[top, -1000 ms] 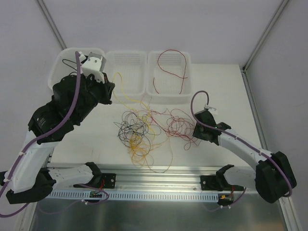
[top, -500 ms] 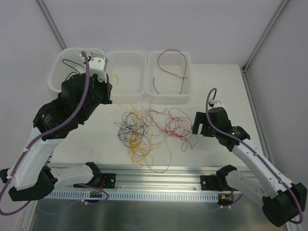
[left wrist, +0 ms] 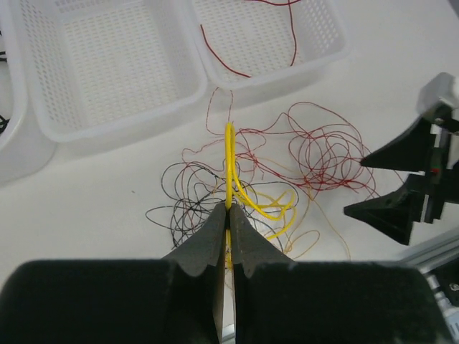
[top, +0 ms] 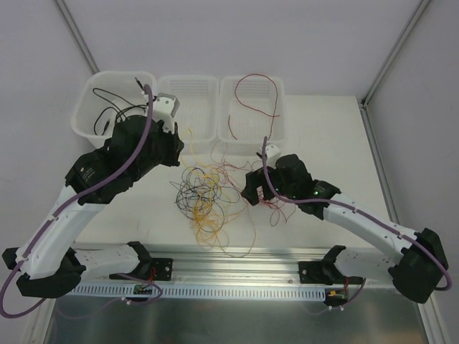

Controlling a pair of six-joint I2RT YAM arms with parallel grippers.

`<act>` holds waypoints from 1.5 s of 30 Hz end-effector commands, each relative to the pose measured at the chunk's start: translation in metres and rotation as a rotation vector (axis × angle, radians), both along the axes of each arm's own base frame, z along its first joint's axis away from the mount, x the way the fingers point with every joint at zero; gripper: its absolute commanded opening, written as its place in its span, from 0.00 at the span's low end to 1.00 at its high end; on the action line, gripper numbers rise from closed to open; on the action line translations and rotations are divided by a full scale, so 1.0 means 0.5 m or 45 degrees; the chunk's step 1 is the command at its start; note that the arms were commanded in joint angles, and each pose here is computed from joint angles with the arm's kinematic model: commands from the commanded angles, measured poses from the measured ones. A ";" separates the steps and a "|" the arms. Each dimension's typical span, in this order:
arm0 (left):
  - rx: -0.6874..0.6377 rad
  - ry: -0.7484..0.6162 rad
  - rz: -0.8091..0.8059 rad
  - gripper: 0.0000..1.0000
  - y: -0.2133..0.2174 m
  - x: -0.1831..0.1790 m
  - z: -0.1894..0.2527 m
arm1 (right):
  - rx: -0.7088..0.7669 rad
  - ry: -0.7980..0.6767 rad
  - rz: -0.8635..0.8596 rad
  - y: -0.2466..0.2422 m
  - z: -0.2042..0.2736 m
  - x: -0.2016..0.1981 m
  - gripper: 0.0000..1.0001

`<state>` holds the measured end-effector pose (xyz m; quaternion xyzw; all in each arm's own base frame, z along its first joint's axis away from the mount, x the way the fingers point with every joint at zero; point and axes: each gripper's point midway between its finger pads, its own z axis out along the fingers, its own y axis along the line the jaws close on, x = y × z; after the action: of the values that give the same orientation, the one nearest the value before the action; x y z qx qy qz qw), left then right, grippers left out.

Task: Untangle the cables

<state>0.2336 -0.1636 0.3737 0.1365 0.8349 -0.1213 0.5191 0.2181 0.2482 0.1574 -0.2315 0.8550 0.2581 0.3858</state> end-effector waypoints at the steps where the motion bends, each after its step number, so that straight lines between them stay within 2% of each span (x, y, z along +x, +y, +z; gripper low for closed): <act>1: -0.175 -0.089 -0.023 0.00 0.013 -0.032 0.078 | 0.210 -0.267 0.281 0.119 0.119 0.026 0.93; 4: -0.211 -0.125 0.012 0.00 0.027 -0.035 0.103 | 0.253 -0.301 0.441 0.176 0.135 0.022 0.83; 7: -0.234 -0.152 0.063 0.00 0.042 -0.033 0.120 | 0.325 -0.338 0.534 0.223 0.159 0.007 0.82; 11: -0.255 -0.170 0.107 0.00 0.048 -0.025 0.136 | 0.396 -0.427 0.557 0.251 0.201 -0.004 0.83; 18: -0.285 -0.187 0.103 0.00 0.042 -0.021 0.159 | 0.437 -0.467 0.599 0.297 0.236 -0.009 0.82; 26: -0.282 -0.165 0.072 0.00 0.026 -0.019 0.153 | 0.439 -0.406 0.607 0.350 0.207 0.004 0.75; 29: -0.285 -0.155 0.063 0.00 0.021 -0.019 0.149 | 0.445 -0.393 0.590 0.355 0.200 0.009 0.68; 32: -0.288 -0.150 0.055 0.01 0.019 -0.020 0.147 | 0.442 -0.381 0.584 0.358 0.193 0.011 0.55; 33: -0.287 -0.146 0.054 0.01 0.017 -0.019 0.145 | 0.442 -0.385 0.583 0.358 0.196 0.012 0.43; 36: -0.275 -0.128 0.058 0.01 0.014 -0.016 0.130 | 0.439 -0.397 0.570 0.354 0.203 0.015 0.23; 38: -0.263 -0.106 0.059 0.01 0.009 -0.013 0.114 | 0.444 -0.416 0.561 0.350 0.215 0.016 0.14; 39: -0.269 -0.095 0.055 0.01 0.004 -0.013 0.109 | 0.440 -0.425 0.554 0.348 0.219 0.018 0.01; 42: -0.240 -0.076 0.069 0.05 0.001 -0.004 0.085 | 0.433 -0.440 0.542 0.340 0.237 0.019 0.01; 43: -0.218 -0.069 0.083 0.11 0.001 0.002 0.069 | 0.433 -0.450 0.539 0.337 0.247 0.019 0.01; 44: -0.198 -0.065 0.093 0.23 0.001 0.008 0.059 | 0.425 -0.451 0.533 0.327 0.257 0.015 0.01; 45: -0.172 -0.064 0.104 0.31 0.002 0.013 0.047 | 0.425 -0.483 0.520 0.320 0.282 0.018 0.00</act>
<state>0.2307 -0.1597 0.4040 0.0815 0.8167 -0.1600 0.5485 0.2260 0.4137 0.2233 -0.3838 0.6992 0.4071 0.4451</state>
